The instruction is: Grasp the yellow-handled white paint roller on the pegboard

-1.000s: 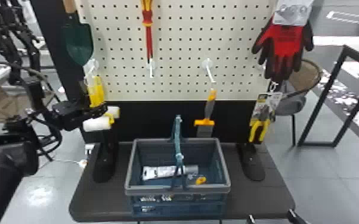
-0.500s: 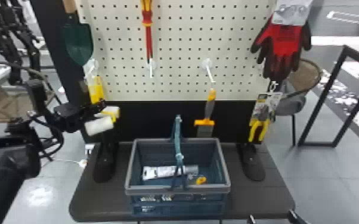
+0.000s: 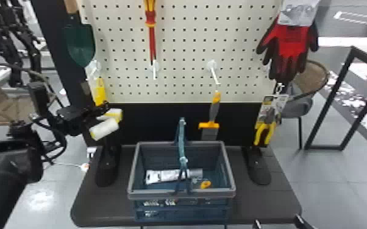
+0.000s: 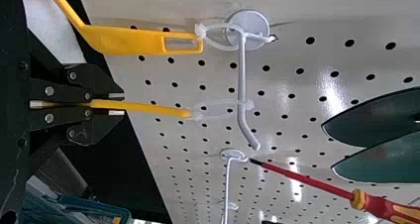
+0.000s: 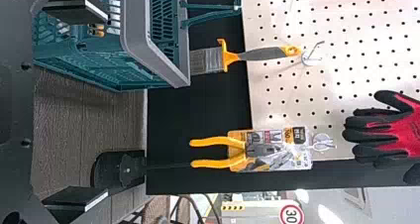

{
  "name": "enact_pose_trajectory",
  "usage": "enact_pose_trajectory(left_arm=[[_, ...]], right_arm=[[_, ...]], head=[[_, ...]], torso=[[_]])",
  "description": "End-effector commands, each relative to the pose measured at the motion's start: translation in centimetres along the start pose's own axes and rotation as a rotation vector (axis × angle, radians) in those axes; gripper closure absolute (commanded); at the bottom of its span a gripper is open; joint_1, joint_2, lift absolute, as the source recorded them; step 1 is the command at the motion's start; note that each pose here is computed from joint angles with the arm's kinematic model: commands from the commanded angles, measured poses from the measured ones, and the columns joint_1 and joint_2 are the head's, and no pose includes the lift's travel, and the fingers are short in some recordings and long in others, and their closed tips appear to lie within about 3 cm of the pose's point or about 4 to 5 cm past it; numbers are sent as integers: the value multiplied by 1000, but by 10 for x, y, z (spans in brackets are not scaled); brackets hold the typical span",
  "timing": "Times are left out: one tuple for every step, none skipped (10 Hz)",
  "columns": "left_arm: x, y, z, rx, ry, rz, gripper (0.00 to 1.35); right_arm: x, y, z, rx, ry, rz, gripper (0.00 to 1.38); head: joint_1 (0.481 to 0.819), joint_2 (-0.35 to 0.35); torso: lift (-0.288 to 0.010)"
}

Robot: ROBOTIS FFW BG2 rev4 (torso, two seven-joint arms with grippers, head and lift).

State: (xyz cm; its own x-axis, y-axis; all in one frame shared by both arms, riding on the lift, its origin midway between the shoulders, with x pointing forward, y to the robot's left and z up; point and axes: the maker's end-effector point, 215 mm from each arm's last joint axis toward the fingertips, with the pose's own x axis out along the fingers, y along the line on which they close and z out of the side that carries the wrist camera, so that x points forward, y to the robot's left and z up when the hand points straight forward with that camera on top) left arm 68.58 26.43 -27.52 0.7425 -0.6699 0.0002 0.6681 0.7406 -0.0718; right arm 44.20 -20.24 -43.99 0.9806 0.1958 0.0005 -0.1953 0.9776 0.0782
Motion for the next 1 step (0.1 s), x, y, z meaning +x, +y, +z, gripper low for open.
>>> enact_pose_trajectory(left_arm=[[1,0,2,1,-3,1,1214]], right_arm=[[0,1,0,1,1,1,73]], head=[[549,0]], torso=[[-100]])
